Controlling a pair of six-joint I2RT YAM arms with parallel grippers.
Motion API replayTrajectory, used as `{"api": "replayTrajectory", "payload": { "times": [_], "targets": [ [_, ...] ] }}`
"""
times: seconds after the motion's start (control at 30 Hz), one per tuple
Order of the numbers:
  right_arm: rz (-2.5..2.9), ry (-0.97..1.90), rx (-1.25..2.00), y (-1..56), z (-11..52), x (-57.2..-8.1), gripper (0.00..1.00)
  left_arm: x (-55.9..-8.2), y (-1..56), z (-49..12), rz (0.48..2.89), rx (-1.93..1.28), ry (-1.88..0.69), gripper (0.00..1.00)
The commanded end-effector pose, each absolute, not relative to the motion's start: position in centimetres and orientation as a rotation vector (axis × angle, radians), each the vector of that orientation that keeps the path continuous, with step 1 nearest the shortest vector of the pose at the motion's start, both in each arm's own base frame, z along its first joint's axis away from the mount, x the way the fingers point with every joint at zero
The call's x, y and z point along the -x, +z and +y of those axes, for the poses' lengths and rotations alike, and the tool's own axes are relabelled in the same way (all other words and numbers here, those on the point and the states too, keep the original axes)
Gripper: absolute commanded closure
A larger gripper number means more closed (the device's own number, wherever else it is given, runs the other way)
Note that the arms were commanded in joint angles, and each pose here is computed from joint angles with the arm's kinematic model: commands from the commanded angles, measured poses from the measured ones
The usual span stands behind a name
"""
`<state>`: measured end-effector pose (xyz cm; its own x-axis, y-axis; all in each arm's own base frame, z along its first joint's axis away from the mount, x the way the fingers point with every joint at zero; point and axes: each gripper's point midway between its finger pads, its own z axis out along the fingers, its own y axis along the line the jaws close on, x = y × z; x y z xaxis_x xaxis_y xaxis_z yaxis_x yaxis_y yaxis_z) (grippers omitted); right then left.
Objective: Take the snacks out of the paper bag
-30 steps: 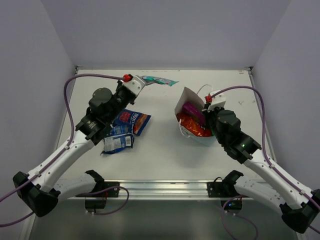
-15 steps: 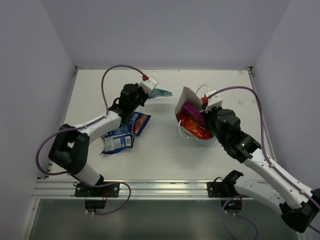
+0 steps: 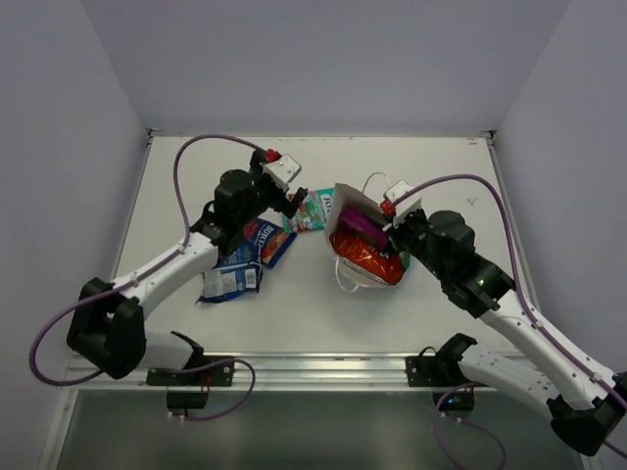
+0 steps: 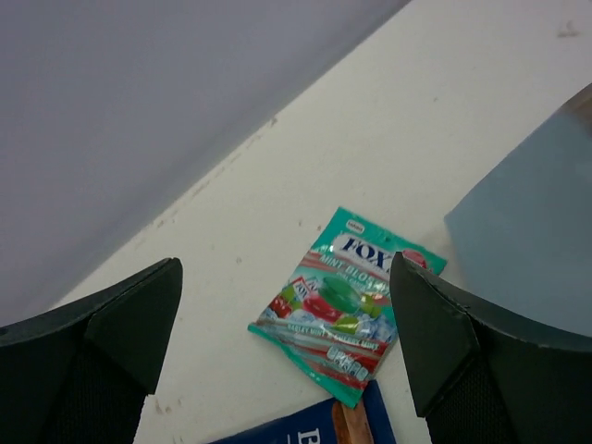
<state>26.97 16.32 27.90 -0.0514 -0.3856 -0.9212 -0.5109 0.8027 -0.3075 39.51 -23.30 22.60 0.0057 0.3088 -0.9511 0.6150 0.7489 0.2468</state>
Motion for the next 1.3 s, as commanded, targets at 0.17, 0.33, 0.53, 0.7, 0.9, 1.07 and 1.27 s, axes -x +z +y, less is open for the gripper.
{"api": "replayTrajectory", "payload": {
  "times": [0.17, 0.33, 0.53, 0.7, 0.9, 1.07, 1.27],
  "targets": [
    [1.556, 0.186, 0.773, 31.5, 17.9, -26.5, 1.0, -28.9, 33.8, -29.4, 1.18, -1.037, -0.437, 0.0],
    [1.557, 0.159, 0.751, 31.4, 17.5, -26.8, 1.0, -24.5, 35.3, -32.0, 1.08, -1.14, -0.585, 0.06],
    [1.568, 0.117, 0.668, 31.9, 16.6, -27.6, 1.0, -23.8, 35.4, -35.1, 1.154, -1.092, -0.675, 0.11],
    [1.556, 0.084, 0.569, 33.0, 15.5, -28.1, 1.0, -23.0, 36.0, -37.8, 1.265, -0.954, -0.853, 0.15],
    [1.472, 0.045, 0.472, 36.4, 14.3, -28.6, 1.0, -23.8, 35.1, -39.3, 1.434, -0.74, -0.925, 0.15],
    [1.394, 0.002, 0.44, 38.0, 14.3, -29.4, 1.0, -24.6, 33.8, -39.9, 1.551, -0.598, -0.977, 0.15],
    [1.3, -0.081, 0.384, 39.6, 14.2, -29.9, 1.0, -26.4, 32.0, -39.7, 1.632, -0.473, -0.927, 0.15]
  ]
}}
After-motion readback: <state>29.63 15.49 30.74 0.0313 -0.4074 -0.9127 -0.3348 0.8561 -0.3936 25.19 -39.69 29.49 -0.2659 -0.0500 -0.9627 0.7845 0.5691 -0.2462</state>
